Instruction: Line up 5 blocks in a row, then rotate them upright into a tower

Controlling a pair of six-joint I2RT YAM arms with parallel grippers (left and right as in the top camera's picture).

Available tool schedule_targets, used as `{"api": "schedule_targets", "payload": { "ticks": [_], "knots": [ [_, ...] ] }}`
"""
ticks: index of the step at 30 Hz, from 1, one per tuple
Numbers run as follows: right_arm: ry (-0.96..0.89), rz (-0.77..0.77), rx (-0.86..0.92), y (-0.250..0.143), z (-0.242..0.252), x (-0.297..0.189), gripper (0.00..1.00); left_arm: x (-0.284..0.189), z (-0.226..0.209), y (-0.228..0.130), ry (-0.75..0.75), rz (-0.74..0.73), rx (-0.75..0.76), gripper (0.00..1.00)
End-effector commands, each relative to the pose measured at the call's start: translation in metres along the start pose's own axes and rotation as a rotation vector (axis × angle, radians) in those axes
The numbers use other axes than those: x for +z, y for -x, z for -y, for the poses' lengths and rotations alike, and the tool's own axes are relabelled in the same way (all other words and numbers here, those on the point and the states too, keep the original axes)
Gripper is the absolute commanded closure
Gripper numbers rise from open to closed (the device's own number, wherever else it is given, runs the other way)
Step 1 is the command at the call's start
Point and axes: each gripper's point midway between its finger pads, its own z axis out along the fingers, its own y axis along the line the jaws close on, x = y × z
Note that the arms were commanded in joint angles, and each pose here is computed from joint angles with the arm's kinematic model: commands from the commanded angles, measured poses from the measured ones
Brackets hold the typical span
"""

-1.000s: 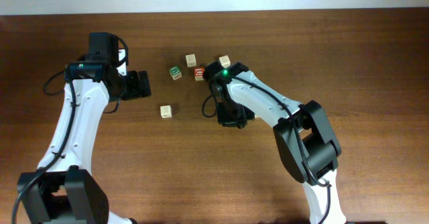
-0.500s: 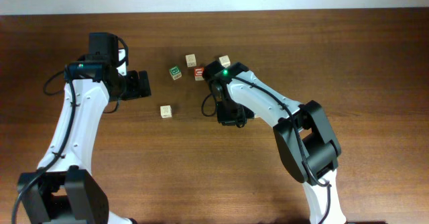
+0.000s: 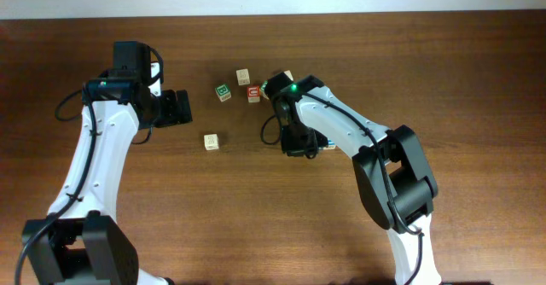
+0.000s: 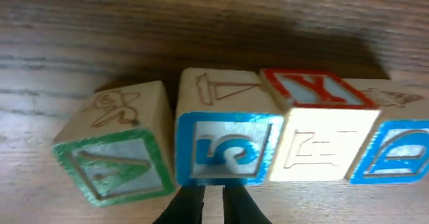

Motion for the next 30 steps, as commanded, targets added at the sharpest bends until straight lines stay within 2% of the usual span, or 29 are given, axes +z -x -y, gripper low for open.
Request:
{"api": "schedule_targets", "payload": {
  "ticks": [1,5,14,19,20,25,30],
  "knots": [
    [0.086,0.052,-0.033,0.009,-0.013,-0.030,0.88,-0.001,0.000,0.004,0.005,0.010,-0.008,0.01],
    [0.135,0.095,-0.044,0.015,-0.020,-0.049,0.87,-0.001,0.000,0.004,0.005,0.010,-0.008,0.01],
    [0.178,0.108,-0.083,0.013,-0.040,-0.052,0.87,-0.001,0.000,0.004,0.005,0.010,-0.008,0.01],
    [0.210,0.150,-0.201,0.013,-0.065,-0.053,0.87,-0.001,0.000,0.004,0.005,0.010,-0.008,0.01],
    [0.211,0.161,-0.209,0.014,-0.068,-0.053,0.84,-0.001,0.000,0.004,0.005,0.010,-0.008,0.01],
    [0.177,0.200,-0.213,0.023,-0.070,-0.046,0.82,-0.001,0.000,0.004,0.005,0.010,-0.008,0.01],
    [0.156,0.169,-0.211,0.024,-0.070,-0.026,0.81,-0.001,0.000,0.004,0.005,0.010,-0.008,0.01]
  ]
}}
